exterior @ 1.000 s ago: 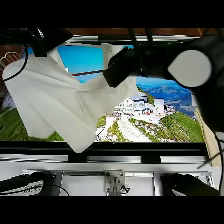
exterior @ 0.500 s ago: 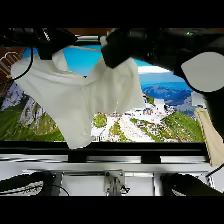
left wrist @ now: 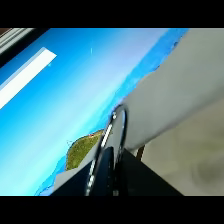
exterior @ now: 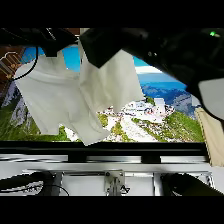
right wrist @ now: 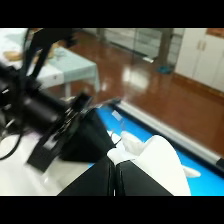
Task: Fold the shirts.
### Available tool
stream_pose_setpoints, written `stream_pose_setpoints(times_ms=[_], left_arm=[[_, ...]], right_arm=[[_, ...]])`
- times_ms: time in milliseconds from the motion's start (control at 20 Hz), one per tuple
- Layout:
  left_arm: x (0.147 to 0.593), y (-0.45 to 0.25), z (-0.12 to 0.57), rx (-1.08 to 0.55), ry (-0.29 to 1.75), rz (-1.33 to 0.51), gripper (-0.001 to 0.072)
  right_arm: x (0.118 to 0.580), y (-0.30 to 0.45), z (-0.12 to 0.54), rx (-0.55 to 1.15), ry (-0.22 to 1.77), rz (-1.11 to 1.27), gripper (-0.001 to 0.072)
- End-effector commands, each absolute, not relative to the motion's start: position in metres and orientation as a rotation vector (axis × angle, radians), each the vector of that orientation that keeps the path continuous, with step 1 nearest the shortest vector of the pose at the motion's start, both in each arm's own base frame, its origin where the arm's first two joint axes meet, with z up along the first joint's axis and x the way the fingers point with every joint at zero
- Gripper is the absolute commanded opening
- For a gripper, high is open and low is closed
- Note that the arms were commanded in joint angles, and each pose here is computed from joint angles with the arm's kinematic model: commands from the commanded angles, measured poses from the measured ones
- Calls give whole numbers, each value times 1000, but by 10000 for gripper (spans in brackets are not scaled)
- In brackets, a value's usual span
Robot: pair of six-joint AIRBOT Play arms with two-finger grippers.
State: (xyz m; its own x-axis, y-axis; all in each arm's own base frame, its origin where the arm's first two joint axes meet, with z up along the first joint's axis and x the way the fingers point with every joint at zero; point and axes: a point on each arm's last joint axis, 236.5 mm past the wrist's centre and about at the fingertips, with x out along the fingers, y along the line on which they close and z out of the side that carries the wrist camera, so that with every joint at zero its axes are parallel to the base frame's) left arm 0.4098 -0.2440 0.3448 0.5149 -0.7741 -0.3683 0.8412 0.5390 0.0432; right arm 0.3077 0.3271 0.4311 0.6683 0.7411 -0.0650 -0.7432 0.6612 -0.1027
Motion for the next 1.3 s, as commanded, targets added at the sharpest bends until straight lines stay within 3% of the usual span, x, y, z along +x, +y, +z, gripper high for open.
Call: stream_pose_setpoints(times_ms=[0,250,450,500,550,600,750,900,950,1000,1150,1250], left_arm=[[425,-230,355,206,288,-913,44],[422,-225,371,150,256,-911,44],[417,-232,393,98,185,-937,44],[415,-232,395,108,175,-941,44],[414,-232,396,113,169,-941,44],[413,-231,398,118,164,-939,45],[411,-231,400,128,155,-940,44],[407,-233,400,120,159,-958,44],[404,-236,403,107,154,-974,45],[402,-237,405,100,149,-981,44],[401,-237,405,98,149,-982,45],[401,-238,405,96,150,-983,44]], right_arm=[[274,310,390,-103,284,860,104],[262,291,287,-164,748,761,104],[285,339,213,-197,924,781,108],[297,351,197,-197,932,778,149],[306,363,186,-196,931,785,437],[311,365,182,-215,919,791,653],[324,342,225,-222,802,759,652],[347,304,340,-153,450,676,642],[353,291,376,-97,341,648,587],[357,282,397,-47,285,637,586],[362,300,388,-6,307,720,590],[360,338,370,-4,334,840,658]])
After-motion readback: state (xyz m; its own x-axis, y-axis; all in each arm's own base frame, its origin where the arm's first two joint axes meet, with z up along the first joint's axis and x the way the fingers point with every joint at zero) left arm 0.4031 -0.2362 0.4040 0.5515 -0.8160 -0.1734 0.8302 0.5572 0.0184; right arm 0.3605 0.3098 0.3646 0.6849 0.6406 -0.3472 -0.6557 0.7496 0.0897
